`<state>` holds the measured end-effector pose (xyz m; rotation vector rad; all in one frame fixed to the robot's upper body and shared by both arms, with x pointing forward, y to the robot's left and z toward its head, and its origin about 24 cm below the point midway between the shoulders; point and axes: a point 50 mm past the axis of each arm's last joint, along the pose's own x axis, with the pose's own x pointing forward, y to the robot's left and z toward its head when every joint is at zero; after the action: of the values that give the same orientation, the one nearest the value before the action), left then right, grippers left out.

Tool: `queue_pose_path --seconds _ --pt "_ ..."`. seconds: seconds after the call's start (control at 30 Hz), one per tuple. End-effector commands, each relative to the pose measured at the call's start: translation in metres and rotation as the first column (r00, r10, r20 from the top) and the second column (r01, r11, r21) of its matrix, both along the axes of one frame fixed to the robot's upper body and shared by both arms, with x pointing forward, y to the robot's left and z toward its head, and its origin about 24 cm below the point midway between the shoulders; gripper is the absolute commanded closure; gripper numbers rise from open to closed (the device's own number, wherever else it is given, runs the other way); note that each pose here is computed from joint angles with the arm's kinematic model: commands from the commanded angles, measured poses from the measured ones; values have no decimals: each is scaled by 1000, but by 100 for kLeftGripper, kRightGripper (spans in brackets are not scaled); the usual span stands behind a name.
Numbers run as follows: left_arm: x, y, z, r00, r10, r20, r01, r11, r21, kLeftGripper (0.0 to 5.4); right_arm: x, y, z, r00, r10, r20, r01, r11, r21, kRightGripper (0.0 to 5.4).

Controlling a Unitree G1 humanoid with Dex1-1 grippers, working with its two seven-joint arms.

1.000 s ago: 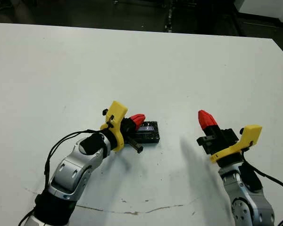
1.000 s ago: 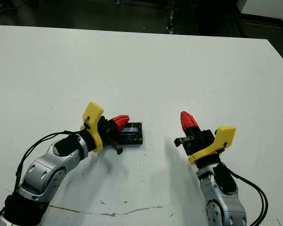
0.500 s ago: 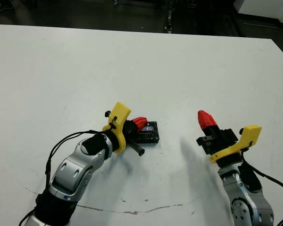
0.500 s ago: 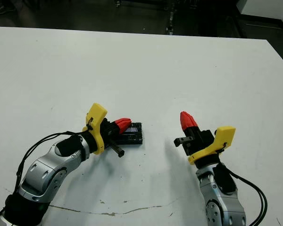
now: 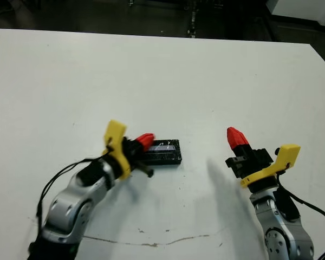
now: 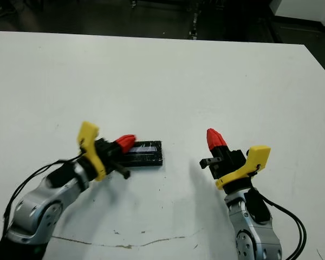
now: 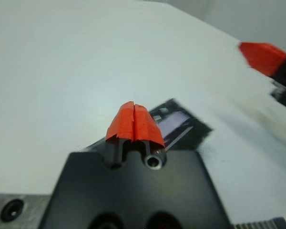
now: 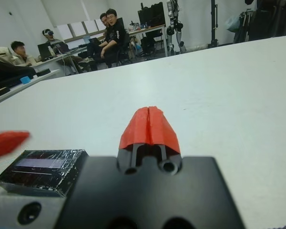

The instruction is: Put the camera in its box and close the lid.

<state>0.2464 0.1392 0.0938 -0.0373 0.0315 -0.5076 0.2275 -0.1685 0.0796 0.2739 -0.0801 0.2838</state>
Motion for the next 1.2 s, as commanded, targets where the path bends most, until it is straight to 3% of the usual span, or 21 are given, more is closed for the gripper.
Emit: queue_pose_path --seconds 0.03,0.27,0.5,0.77,1.2 --pt "-6 15 7 976 115 186 -121 992 21 539 -1 -4 -1 1000 -17 -15 17 1000 -23 540" --pt "-8 43 18 853 345 393 -346 936 -69 539 0 -3 0 1000 -22 -9 22 999 -31 540" --pt "-11 59 15 745 453 490 -461 880 -112 539 1 -1 2 999 -49 -5 49 998 -30 540" --pt "-12 61 -14 771 494 402 -498 861 -104 539 2 2 2 994 -107 14 108 993 -46 540" --pt "-12 58 -15 774 493 398 -506 859 -79 539 2 5 -1 992 -122 14 123 991 -46 540"
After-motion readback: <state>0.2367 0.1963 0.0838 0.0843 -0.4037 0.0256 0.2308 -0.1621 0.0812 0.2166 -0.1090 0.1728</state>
